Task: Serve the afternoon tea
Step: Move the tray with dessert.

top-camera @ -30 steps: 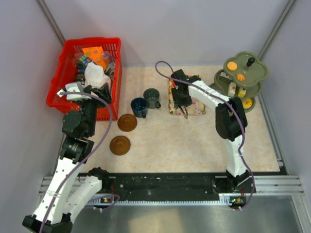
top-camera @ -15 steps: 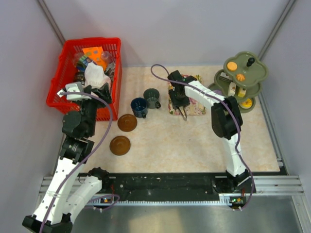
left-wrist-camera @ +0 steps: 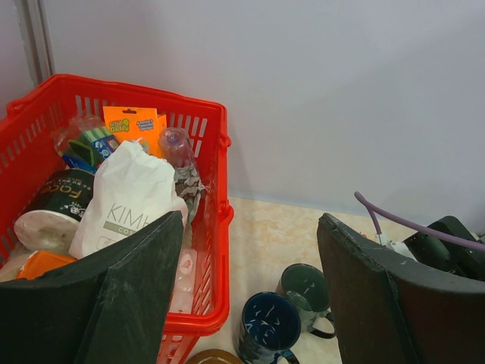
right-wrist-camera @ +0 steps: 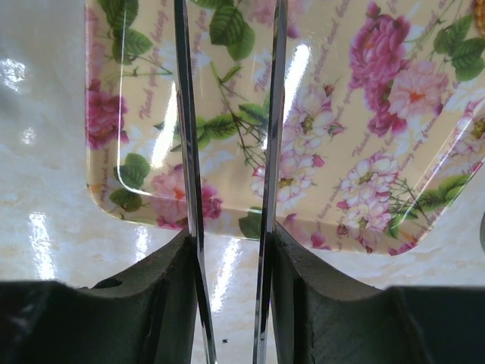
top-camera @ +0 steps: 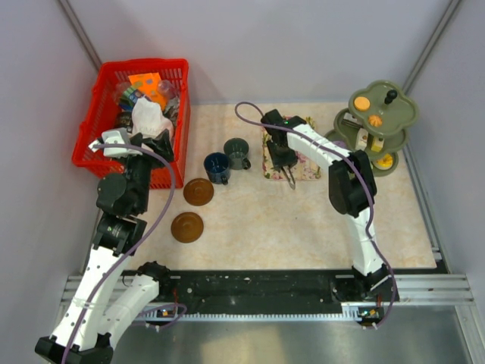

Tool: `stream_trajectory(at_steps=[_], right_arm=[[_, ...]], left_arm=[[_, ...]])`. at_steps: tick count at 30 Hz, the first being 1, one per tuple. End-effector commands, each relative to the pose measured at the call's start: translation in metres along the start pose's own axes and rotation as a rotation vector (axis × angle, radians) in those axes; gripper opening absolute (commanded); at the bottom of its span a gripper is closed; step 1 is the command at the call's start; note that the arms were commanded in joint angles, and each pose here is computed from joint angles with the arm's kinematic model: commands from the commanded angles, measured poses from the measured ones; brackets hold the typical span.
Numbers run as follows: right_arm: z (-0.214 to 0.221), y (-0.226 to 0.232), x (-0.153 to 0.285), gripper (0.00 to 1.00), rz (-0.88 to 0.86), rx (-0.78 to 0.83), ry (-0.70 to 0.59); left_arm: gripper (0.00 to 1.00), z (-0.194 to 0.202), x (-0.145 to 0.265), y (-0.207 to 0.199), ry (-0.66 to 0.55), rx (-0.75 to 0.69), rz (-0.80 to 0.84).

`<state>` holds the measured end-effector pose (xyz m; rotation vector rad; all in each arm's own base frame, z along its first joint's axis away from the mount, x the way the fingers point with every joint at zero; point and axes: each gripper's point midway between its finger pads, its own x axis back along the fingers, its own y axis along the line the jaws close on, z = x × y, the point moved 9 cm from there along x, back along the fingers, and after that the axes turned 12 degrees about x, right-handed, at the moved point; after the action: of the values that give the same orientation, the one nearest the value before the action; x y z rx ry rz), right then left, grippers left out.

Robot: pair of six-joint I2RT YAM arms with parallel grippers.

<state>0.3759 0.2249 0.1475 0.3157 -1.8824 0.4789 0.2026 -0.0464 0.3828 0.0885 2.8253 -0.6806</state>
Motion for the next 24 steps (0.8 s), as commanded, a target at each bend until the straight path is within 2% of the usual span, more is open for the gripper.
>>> stream_trajectory(at_steps=[1, 14, 24], right_arm=[[0.003, -0.004, 0.027, 0.36, 0.029, 0.017, -0.012], [0.086, -0.005, 0.075, 0.36, -0.025, 0.029, 0.062], [0.091, -0.01, 0.09, 0.4, -0.004, 0.027, 0.038]], left_arm=[[0.77, -0.009, 0.001, -0.005, -0.049, 0.008, 0.032], [0.77, -0.01, 0.001, -0.004, -0.051, 0.01, 0.031], [0.77, -0.009, 0.001, -0.005, -0.05, 0.012, 0.033]])
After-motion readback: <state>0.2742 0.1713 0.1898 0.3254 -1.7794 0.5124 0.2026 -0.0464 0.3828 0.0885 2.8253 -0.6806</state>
